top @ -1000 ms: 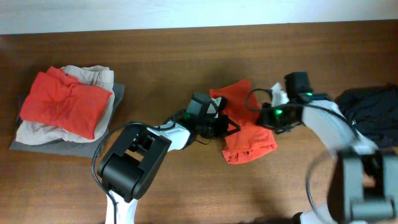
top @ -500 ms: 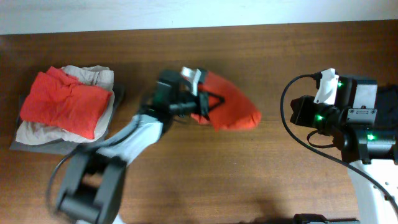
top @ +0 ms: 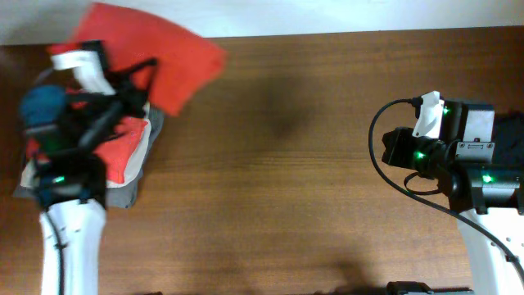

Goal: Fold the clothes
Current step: 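Carry the folded shirt with the left gripper onto the left stack, then release the shirt on the stack and open the left gripper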

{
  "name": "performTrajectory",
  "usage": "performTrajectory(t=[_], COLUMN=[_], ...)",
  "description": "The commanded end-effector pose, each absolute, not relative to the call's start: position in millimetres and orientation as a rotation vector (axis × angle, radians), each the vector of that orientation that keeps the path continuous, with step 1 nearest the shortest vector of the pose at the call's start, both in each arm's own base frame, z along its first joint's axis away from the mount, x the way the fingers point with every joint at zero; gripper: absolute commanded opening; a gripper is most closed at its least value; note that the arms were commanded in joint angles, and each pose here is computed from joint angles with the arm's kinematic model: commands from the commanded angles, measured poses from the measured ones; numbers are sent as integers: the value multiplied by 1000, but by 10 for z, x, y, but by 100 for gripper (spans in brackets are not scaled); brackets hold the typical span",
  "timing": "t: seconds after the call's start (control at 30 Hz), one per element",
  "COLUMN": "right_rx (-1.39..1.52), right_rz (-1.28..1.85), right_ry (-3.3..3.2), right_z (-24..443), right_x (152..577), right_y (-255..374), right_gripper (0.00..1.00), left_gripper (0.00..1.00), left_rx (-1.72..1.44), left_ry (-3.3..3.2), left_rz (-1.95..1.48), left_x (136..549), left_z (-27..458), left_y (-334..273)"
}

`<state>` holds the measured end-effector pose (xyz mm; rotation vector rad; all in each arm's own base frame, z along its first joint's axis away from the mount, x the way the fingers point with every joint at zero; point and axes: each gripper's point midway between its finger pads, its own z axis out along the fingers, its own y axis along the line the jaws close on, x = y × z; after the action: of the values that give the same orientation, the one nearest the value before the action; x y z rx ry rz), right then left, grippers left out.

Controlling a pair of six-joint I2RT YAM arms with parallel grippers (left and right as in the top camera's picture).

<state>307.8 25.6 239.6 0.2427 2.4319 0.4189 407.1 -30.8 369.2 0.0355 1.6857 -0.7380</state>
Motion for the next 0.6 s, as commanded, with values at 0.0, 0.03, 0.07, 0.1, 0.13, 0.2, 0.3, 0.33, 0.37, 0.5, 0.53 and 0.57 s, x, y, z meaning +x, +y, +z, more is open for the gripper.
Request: performTrajectory(t=[0.0, 0.03, 0.07, 0.1, 0.13, 0.2, 0.3, 0.33, 0.37, 0.5, 0.53, 0.57], right_rx=[241, 242, 243, 244, 244, 244, 244, 245, 245, 247, 247, 248], right_rz=[399, 400, 400, 399, 400, 400, 400, 400, 400, 400, 400, 401], right_ry=[2438, 2440, 2443, 2446, 2447, 2447, 2447, 2448, 2448, 2452, 2455, 2458], right_z=[2391, 2387, 2383, 2378, 2375, 2375, 2375, 2374, 2374, 2367, 2363, 2358], right_x=[3072, 3067, 3061, 3056, 3056, 3056, 3056, 3055, 3055, 3046, 3040, 3035], right_y=[226, 227, 227, 227, 227, 227, 227, 227, 227, 228, 228, 229], right_gripper=[4, 4, 4, 4, 4, 4, 4, 4, 4, 4, 4, 4], left_gripper=[1, 1, 1, 0, 1, 1, 0, 0, 0, 0, 1, 1], left_rx=[-53, -84, -112, -135, -142, -197, -242, -252, -269, -394, -449, -512], left_ry=[1663, 1671, 1680, 1690, 1700, 1730, 1789, 1809, 1829, 1957, 1994, 2043], left_rz=[-581, -566, -554, -546, -536, -531, -565, -597, -624, -651, -626, -575], left_x=[4070, 4071, 4071, 4078, 4090, 4121, 4172, 4193, 4214, 4244, 4225, 4191], left_z=[3750, 3710, 3662, 3607, 3545, 3383, 3075, 2963, 2852, 2237, 2085, 1885], left_y=[316, 443, 569, 684, 778, 962, 1152, 1182, 1209, 1404, 1487, 1600])
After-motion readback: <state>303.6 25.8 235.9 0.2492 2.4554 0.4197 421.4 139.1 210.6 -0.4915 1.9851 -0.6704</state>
